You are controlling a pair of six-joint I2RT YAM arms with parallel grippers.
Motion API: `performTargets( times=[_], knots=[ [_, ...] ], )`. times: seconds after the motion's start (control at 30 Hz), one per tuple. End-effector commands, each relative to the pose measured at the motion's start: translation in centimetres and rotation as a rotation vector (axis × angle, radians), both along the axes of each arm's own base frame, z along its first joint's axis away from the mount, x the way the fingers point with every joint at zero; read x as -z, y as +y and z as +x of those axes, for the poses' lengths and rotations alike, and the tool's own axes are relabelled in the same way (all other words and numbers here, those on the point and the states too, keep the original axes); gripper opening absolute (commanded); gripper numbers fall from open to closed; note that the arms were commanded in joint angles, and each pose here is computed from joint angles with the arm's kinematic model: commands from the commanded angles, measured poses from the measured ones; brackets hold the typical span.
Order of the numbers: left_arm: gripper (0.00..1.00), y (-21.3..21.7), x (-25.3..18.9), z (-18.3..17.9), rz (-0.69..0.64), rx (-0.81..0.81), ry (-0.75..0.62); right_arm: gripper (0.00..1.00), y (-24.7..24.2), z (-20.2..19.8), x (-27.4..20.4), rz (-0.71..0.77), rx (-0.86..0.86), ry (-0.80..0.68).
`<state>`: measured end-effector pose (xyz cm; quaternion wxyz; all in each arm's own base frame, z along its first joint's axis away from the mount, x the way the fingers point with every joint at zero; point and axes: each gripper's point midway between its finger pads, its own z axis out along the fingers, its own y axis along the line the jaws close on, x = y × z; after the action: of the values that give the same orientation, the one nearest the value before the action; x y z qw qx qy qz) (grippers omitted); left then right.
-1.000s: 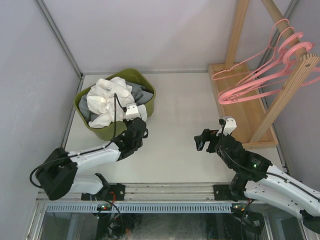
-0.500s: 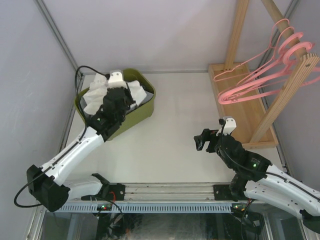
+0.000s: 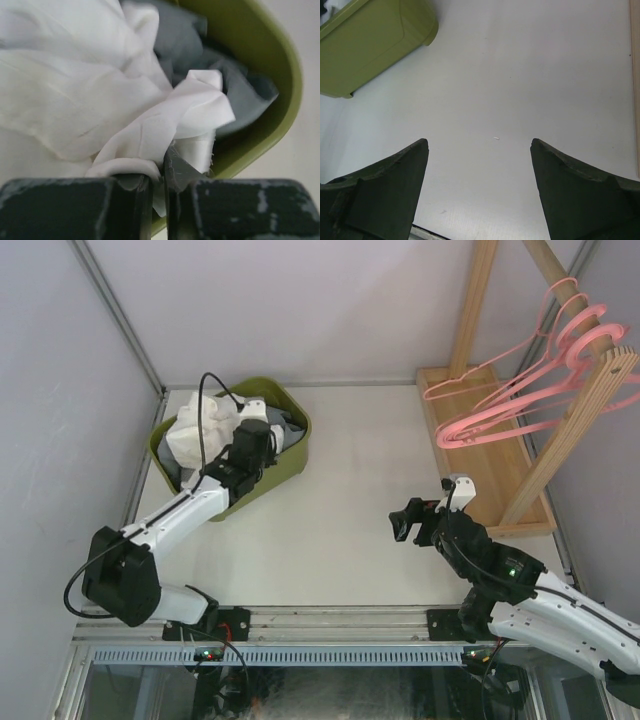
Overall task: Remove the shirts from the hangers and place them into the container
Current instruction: Place the shirt in the bin, then reset both arms
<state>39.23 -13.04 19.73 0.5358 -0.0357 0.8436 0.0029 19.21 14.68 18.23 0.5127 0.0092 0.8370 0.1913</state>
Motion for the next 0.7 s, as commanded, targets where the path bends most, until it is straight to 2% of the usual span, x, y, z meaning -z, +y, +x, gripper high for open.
performTargets(
  times=[0.0, 0.07, 0.17, 0.3, 0.47, 0.5, 0.6, 0.67],
  knots=[
    [0.18, -0.8, 3.0, -2.4, -0.092, 0.037, 0.089, 0.82, 0.2, 0.4, -0.7, 0.030, 0.010, -0.018],
    [0.33, -1.1, 2.2, -2.8, -0.107, 0.066, 0.094, 0.82, 0.4, 0.5, -0.8, 0.029, 0.002, -0.024],
    [0.43, -1.8, -0.5, -3.5, -0.130, 0.122, 0.085, 0.82, 0.8, 0.6, -0.9, 0.032, -0.012, -0.030],
    [0.70, -2.6, -5.3, -5.0, -0.201, 0.206, 0.011, 0.82, 1.6, 0.5, -1.5, 0.049, -0.051, -0.044],
    [0.96, -2.8, -9.4, -8.0, -0.282, 0.291, -0.060, 0.83, 2.9, 0.0, -2.9, 0.079, -0.145, -0.088],
    [1.00, -2.7, -9.9, -8.5, -0.288, 0.299, -0.064, 0.83, 3.4, -0.1, -3.3, 0.085, -0.178, -0.105],
    [1.00, -2.2, -11.7, -10.3, -0.297, 0.330, -0.088, 0.83, 4.8, -0.9, -5.5, 0.113, -0.301, -0.190],
    [1.00, -0.5, -12.4, -10.6, -0.283, 0.296, -0.101, 0.82, 5.9, -1.6, -7.7, 0.150, -0.385, -0.262]
  ],
)
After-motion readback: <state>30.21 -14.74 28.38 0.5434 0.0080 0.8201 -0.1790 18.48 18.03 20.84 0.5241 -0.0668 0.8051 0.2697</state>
